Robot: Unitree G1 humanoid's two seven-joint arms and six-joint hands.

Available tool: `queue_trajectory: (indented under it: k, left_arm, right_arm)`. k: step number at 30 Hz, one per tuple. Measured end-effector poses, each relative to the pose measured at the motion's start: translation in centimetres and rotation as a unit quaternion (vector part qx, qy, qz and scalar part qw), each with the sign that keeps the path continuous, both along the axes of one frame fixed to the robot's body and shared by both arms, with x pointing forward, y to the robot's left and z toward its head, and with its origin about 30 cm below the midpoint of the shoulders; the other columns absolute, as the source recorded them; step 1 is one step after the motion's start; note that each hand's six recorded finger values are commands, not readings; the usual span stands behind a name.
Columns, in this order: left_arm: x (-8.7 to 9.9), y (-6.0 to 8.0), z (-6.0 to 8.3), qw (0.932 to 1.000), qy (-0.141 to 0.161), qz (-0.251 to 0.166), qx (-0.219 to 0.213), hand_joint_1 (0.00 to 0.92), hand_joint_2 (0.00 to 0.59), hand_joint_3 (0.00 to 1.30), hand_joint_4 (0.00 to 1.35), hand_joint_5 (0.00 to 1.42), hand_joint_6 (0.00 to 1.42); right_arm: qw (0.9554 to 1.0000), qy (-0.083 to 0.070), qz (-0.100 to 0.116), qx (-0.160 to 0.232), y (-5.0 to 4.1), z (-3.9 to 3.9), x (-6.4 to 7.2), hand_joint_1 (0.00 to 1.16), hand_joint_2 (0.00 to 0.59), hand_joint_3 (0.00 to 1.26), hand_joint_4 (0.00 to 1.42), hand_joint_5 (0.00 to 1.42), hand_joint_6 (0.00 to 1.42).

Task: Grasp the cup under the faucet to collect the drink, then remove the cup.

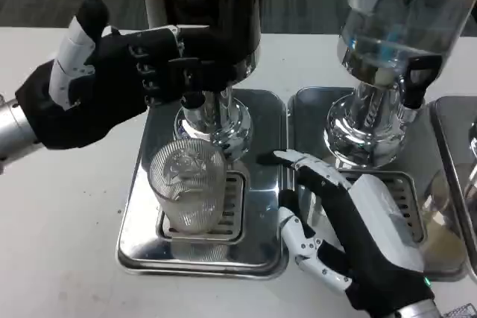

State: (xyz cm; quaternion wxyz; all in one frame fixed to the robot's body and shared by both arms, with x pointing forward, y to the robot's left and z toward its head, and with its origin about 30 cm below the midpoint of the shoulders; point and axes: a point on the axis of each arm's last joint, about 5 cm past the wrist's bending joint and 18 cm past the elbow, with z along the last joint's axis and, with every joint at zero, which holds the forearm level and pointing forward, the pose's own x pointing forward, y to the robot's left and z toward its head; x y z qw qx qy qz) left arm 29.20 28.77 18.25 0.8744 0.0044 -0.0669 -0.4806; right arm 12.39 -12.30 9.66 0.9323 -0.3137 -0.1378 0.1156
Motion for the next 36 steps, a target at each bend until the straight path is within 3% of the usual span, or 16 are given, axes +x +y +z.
queue_trajectory:
  k: [22,36]
  left_arm:
    - [-1.0,-0.6,0.0,0.9972,-0.066,0.0,0.035,0.0,0.046,0.27,0.16,0.15,0.12]
    - [-1.9,-0.7,0.3,0.9877,-0.132,0.013,0.083,0.0,0.041,0.25,0.14,0.12,0.11]
  right_arm:
    - [0.9999,0.007,-0.007,0.006,-0.18,-0.05,0.0,0.36,0.586,0.3,0.21,0.17,0.29]
    - [0.9998,0.011,-0.008,0.012,-0.36,0.02,0.0,0.36,0.586,0.3,0.2,0.17,0.29]
